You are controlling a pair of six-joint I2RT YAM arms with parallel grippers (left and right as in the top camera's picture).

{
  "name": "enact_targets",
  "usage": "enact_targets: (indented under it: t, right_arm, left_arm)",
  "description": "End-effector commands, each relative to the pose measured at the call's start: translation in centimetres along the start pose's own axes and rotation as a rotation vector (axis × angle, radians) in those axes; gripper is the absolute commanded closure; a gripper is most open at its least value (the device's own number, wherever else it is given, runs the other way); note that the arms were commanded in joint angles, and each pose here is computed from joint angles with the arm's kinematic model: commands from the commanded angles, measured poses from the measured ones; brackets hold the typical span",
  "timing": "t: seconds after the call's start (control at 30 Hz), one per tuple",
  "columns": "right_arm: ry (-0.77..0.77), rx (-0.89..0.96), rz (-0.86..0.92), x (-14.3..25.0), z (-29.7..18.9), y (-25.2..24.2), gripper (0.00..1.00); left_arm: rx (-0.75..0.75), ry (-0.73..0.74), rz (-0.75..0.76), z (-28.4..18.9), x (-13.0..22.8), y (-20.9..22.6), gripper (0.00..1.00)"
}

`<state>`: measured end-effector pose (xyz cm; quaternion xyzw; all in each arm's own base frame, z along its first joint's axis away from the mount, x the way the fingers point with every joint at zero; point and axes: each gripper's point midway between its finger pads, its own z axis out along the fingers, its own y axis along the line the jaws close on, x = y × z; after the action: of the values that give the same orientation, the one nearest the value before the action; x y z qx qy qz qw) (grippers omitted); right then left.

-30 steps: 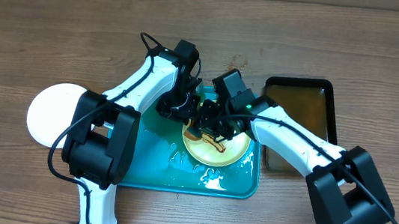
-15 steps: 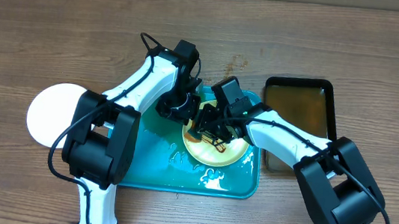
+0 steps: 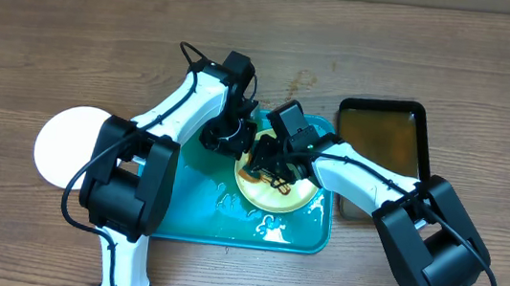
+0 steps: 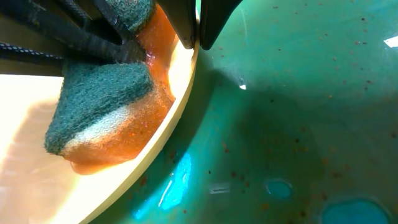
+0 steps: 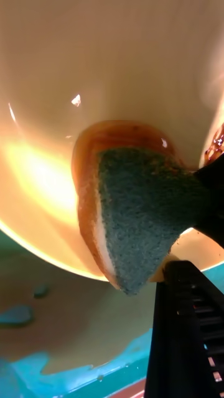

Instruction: Clean dirty plates on tray and stack at the side

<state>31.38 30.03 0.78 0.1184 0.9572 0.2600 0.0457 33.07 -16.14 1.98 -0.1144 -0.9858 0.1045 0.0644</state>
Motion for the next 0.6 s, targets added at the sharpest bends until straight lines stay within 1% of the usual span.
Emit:
enact_targets:
  t: [0.0, 0.23, 0.57]
  right_arm:
    - [0.021, 0.108, 0.018, 1.0, 1.7, -2.9, 0.96]
    - [0.050, 0.196, 0.043, 1.8, 1.5, -5.0, 0.96]
    - [0.071, 0.264, 0.061, 2.4, 1.1, -6.6, 0.96]
  left_arm:
    - [0.004, 0.000, -0.012, -0.3, 0.2, -0.2, 0.96]
    - [0.003, -0.005, -0.010, -0.3, 0.1, -0.2, 0.96]
    - [0.002, -0.013, -0.009, 0.5, -0.2, 0.0, 0.96]
